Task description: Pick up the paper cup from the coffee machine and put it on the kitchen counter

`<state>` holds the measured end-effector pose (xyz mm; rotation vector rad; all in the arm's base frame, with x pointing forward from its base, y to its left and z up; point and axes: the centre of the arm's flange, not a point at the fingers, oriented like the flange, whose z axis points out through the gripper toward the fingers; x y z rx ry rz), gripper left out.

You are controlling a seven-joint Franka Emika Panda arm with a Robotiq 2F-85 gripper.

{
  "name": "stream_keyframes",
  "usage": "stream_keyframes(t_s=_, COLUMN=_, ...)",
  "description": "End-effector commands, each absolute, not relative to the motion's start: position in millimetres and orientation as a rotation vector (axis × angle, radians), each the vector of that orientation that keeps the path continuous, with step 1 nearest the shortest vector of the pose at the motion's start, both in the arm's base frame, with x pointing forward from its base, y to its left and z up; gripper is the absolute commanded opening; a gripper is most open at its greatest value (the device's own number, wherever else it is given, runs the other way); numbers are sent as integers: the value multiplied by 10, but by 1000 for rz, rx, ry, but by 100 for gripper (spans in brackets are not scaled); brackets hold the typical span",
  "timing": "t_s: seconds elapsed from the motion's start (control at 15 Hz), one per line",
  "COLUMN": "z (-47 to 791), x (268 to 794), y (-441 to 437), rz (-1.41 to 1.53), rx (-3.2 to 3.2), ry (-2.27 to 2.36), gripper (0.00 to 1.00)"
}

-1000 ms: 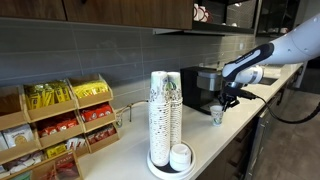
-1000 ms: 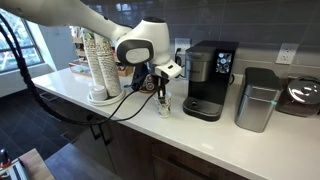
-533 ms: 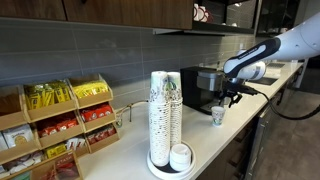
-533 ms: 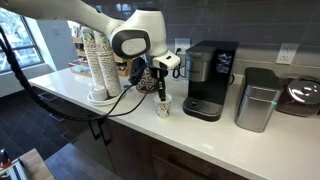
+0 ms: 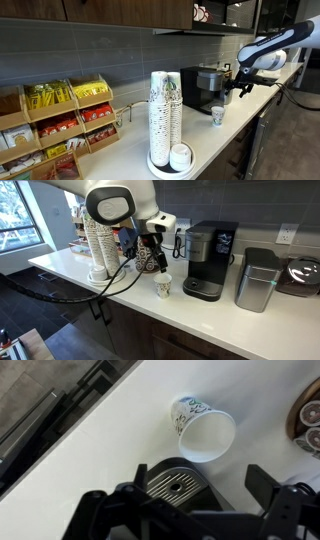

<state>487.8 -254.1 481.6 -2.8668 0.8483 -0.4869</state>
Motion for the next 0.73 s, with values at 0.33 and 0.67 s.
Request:
stream_keyframes(t_s=0.33, z=5067, x=4261, y=-2573, rz=-551, rx=-2907, ry=547, gripper=100)
stream_keyframes(t_s=0.67, z=5104, x=4370, y=-2591, rz=-570, rx=-2920, ry=573, gripper=100)
